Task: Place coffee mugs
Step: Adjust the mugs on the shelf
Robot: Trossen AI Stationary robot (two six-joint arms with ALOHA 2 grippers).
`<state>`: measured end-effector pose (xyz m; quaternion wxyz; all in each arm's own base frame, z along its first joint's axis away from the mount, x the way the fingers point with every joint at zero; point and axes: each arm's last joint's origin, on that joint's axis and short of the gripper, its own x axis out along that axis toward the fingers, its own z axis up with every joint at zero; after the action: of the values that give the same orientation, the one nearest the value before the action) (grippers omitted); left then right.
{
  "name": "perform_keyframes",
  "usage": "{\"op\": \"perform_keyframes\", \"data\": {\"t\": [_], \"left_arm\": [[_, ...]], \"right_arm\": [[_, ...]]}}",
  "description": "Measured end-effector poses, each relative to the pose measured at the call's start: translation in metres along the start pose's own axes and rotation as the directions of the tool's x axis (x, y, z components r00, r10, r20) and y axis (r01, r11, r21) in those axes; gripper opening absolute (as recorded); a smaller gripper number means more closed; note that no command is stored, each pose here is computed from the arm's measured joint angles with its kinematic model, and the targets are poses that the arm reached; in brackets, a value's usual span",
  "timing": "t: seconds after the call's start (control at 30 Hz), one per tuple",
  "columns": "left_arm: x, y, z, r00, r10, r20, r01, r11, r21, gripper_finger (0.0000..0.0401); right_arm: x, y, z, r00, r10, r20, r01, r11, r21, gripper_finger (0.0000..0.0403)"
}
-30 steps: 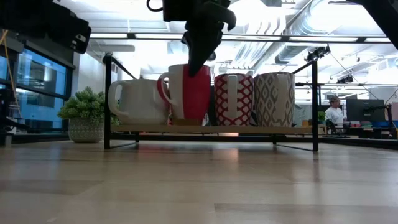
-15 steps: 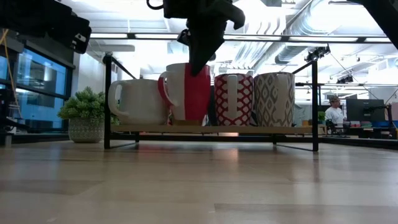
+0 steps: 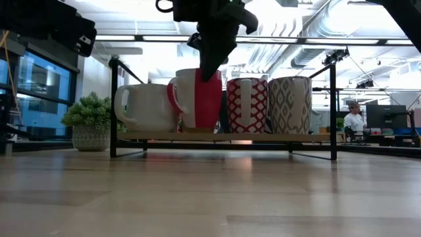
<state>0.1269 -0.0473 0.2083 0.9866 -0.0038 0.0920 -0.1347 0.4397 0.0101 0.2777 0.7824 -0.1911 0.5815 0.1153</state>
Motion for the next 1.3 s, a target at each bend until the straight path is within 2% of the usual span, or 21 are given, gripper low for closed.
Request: {"op": "perform_keyframes", "data": {"t": [0.33, 1.3], "left_arm": [[0.0, 0.0011, 0.0001, 0.999, 0.038, 0.002, -0.038, 0.999, -0.026, 0.0129], [0.0, 0.0011, 0.0, 0.999, 0.039, 0.002, -0.039, 0.999, -0.024, 0.0129]], "right_arm": [[0.0024, 0.0004, 0.0006, 1.0, 0.015, 0.005, -0.016, 1.0, 0.022, 0.0], [0.0092, -0.0028, -0.0001, 1.0, 0.029, -0.004, -0.028, 0.996, 0.086, 0.0]]}}
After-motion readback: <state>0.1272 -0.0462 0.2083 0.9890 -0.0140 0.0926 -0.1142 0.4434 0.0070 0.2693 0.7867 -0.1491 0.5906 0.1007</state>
